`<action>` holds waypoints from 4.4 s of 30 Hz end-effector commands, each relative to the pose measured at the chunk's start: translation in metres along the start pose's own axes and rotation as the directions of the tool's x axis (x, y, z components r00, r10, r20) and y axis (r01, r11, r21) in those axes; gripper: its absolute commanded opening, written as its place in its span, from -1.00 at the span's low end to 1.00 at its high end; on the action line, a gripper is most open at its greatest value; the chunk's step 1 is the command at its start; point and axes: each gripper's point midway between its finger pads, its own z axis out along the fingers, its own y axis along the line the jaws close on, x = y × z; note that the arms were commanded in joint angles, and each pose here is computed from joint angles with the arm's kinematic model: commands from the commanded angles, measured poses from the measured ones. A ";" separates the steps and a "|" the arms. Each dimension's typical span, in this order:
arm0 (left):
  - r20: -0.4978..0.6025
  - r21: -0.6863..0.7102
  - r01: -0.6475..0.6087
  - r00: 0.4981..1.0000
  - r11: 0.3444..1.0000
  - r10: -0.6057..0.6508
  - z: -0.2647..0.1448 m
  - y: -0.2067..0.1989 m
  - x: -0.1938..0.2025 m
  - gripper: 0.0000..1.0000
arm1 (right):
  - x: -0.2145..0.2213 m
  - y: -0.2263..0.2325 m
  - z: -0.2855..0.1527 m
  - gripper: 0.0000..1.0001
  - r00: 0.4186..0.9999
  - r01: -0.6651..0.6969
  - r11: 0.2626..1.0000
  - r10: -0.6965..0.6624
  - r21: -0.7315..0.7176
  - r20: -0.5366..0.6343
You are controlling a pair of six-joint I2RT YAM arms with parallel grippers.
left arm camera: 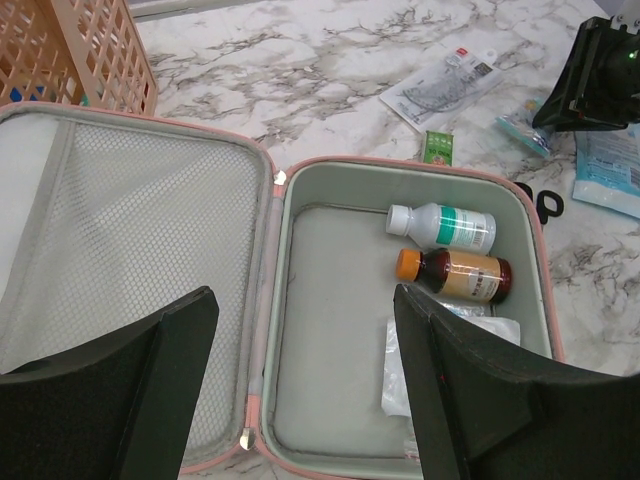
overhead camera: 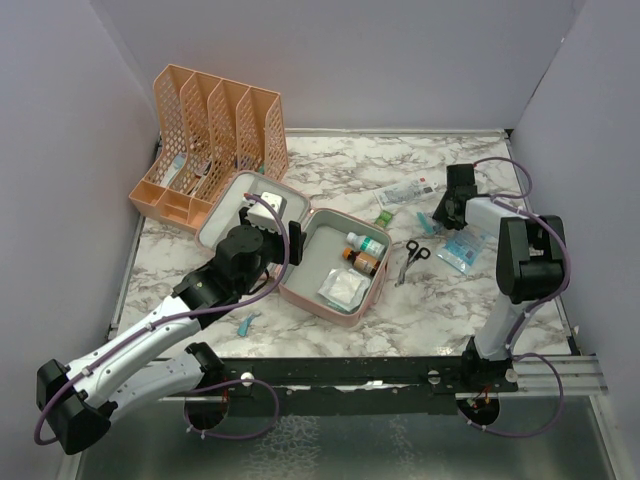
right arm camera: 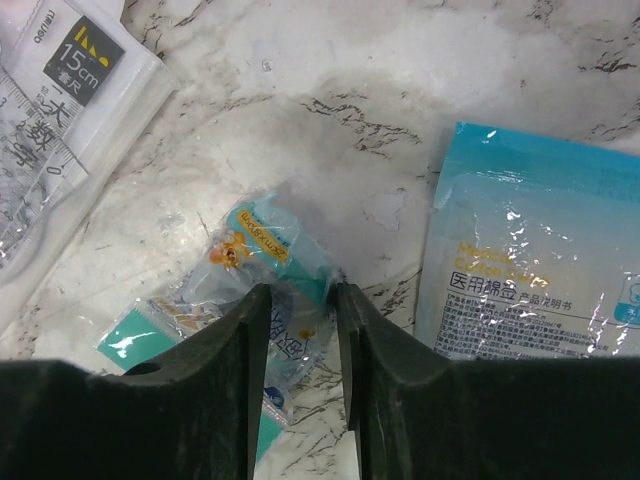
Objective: Organize the medicine kit
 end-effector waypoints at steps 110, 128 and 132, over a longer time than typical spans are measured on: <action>0.190 -0.148 0.040 0.982 0.988 -0.011 -0.019 0.029 -0.056 0.50 | 0.141 0.137 -0.261 -0.02 0.920 0.384 0.895 -0.351 -0.226 0.173; 0.205 -0.115 0.047 0.979 0.992 -0.022 -0.026 0.027 -0.058 0.51 | -0.005 -0.009 -0.158 0.00 0.977 -0.002 1.000 0.001 0.006 0.212; 0.200 -0.102 0.049 0.979 0.994 -0.027 -0.025 0.024 -0.057 0.51 | -0.002 -0.036 -0.129 0.00 0.988 -0.077 0.997 0.073 0.024 0.137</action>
